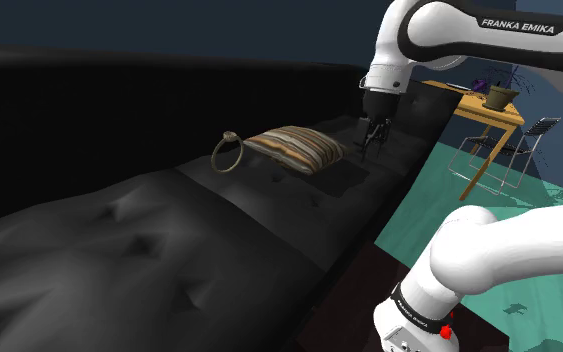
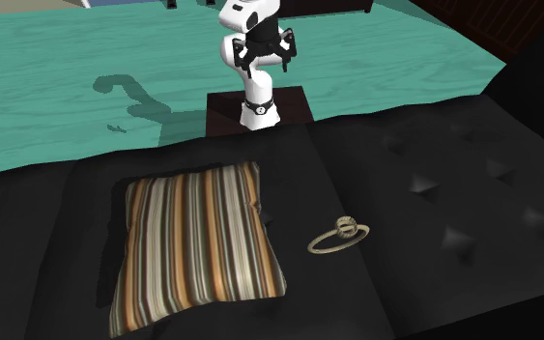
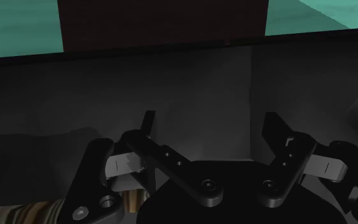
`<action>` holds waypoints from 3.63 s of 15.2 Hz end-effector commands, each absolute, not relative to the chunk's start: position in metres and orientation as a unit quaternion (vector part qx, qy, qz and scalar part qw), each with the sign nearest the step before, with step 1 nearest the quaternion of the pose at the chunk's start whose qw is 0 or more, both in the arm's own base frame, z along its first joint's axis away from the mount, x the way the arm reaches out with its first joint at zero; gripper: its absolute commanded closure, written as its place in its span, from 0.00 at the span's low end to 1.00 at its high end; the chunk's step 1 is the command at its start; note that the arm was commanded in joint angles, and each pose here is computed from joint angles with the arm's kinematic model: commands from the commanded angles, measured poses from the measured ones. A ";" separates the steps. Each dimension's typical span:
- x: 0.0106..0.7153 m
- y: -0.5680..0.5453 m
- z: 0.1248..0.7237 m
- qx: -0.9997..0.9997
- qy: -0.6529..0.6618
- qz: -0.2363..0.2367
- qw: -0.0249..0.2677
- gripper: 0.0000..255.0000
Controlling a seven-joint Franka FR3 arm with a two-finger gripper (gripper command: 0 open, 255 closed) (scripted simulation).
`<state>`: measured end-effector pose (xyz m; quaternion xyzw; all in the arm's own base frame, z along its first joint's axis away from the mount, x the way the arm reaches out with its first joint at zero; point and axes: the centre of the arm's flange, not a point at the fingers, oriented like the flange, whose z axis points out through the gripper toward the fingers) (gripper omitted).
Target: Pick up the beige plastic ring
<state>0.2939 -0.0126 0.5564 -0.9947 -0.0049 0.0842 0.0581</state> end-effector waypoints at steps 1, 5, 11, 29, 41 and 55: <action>0.294 -0.013 0.556 -0.995 -0.005 0.084 0.058 0.00; 0.341 0.002 0.547 -0.996 -0.010 0.073 0.050 0.00; 0.412 0.025 0.535 -0.998 -0.018 0.057 0.037 0.00; 0.624 0.099 0.510 -0.999 -0.041 0.008 -0.001 0.00; 0.658 0.111 0.467 -0.999 -0.044 0.000 -0.007 0.00; 0.658 0.111 0.488 -0.999 -0.044 0.000 -0.007 1.00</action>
